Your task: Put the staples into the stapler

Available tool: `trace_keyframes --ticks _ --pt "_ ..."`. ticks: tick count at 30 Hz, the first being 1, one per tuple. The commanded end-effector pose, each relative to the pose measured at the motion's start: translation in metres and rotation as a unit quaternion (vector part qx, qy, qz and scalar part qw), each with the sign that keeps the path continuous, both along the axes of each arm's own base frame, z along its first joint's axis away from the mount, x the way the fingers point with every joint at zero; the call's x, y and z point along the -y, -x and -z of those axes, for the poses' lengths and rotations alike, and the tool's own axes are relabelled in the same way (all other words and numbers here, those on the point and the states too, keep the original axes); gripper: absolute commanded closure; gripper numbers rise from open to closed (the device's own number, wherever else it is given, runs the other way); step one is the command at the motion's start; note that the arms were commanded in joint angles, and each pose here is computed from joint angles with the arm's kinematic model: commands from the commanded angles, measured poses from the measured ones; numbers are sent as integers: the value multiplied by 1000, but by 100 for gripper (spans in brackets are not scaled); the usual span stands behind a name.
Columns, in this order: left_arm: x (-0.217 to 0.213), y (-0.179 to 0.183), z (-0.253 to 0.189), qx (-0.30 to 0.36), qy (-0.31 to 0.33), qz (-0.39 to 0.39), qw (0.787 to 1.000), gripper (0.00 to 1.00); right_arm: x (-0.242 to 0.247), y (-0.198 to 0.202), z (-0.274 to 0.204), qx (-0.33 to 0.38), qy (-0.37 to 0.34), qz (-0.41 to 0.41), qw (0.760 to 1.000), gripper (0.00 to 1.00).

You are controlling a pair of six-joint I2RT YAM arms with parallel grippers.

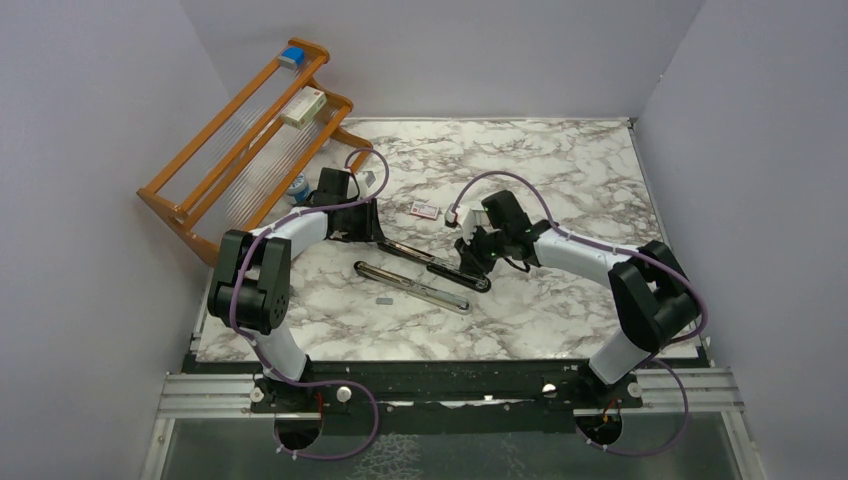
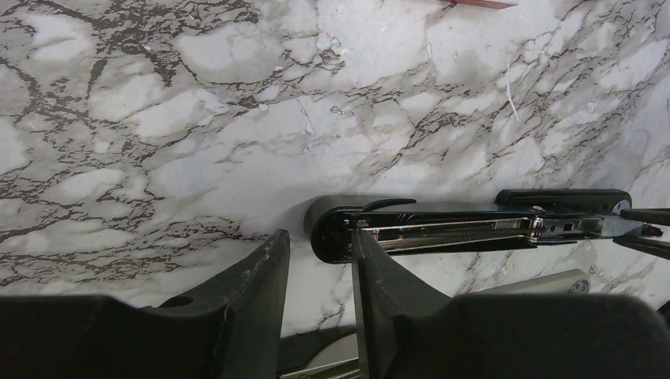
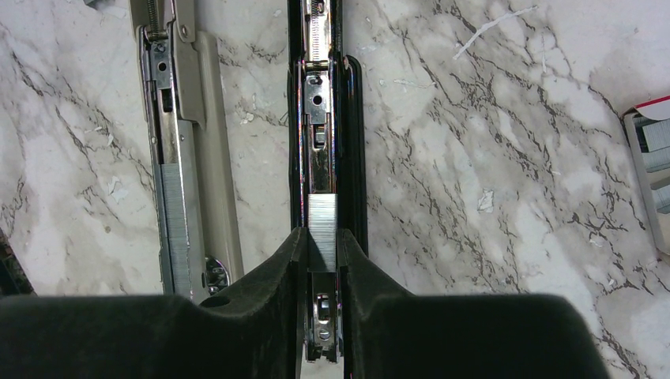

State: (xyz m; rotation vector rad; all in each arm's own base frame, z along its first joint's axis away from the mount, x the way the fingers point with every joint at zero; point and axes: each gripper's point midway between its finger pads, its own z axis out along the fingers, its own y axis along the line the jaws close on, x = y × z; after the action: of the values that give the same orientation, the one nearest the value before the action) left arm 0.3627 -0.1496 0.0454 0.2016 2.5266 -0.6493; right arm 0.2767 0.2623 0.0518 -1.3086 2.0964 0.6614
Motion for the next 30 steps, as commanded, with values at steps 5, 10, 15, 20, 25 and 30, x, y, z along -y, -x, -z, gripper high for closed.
trace_keyframes --ticks 5,10,15,20,25,30 --pt "-11 1 12 -12 -33 -5 999 64 12 26 22 -53 40 -13 998 75" --pt "-11 1 12 -12 -33 -4 999 64 10 26 19 -50 34 -16 998 72" --pt "-11 1 12 -11 -34 -4 999 64 6 21 6 -28 14 -13 999 68" --pt "-11 1 12 -12 -33 -4 999 64 -1 16 -17 5 -25 -5 1000 64" --pt "-11 1 12 -12 -32 -4 999 64 -10 16 -32 17 -63 -7 998 62" --pt "-11 1 12 -12 -32 -4 999 64 -13 8 -37 22 -80 23 996 62"
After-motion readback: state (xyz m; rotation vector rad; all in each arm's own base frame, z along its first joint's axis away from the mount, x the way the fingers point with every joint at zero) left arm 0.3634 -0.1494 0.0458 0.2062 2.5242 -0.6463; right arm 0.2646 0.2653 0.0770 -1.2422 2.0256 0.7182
